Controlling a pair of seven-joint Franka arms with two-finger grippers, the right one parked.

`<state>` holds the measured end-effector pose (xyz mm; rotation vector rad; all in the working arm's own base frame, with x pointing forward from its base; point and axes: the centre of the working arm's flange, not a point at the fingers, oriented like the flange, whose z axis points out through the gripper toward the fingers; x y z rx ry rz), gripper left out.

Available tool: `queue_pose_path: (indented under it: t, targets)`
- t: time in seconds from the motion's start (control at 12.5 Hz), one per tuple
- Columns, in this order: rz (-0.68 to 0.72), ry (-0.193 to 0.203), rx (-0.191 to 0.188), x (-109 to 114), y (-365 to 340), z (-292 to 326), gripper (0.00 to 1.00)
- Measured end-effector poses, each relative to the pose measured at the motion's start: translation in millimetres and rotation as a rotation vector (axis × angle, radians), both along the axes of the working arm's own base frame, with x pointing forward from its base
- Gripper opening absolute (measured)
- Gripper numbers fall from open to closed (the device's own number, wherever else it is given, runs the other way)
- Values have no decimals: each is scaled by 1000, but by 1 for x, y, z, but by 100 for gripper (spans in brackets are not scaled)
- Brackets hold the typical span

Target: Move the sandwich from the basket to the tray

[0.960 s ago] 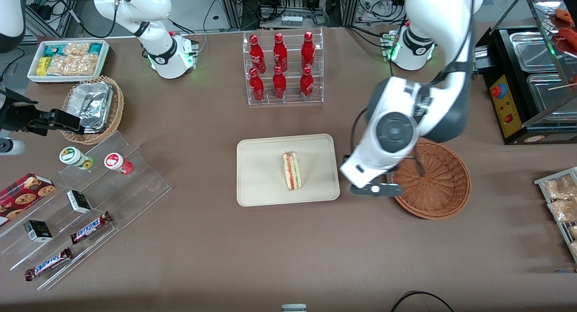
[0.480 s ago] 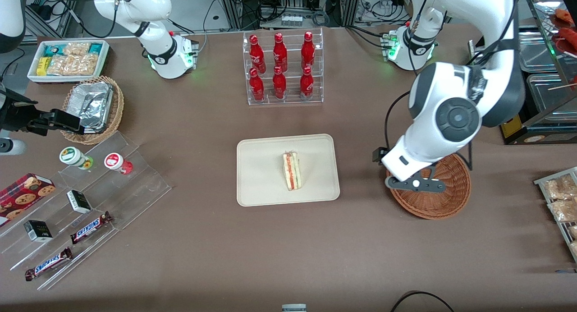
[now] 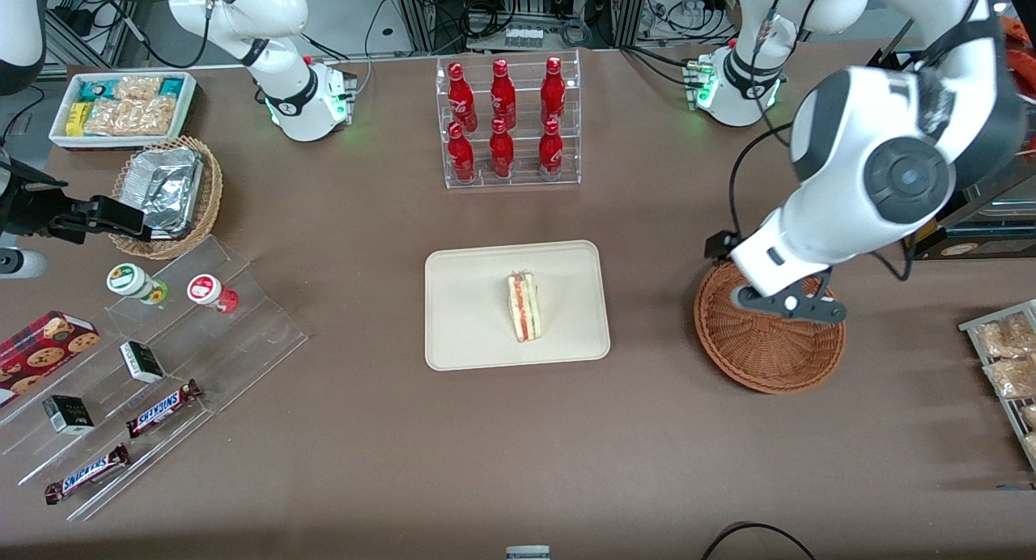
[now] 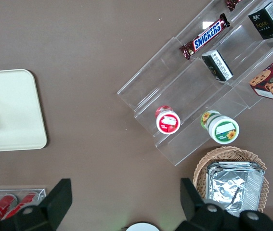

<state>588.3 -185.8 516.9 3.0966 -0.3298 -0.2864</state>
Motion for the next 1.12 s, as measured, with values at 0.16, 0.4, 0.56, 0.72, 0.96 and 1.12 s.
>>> queue_pose_path:
  t: [0.16,0.4,0.56,0.72,0.96,1.12]
  targets:
    - [13,2,-11,-6,13,18,100]
    - [25,6,-14,-12,26,32,100]
    - [23,13,-13,-17,30,39,100]
    - [23,13,-15,-19,32,42,100]
    - [25,1,-16,-26,41,52,100]
    - [26,-5,-23,-32,49,59,100]
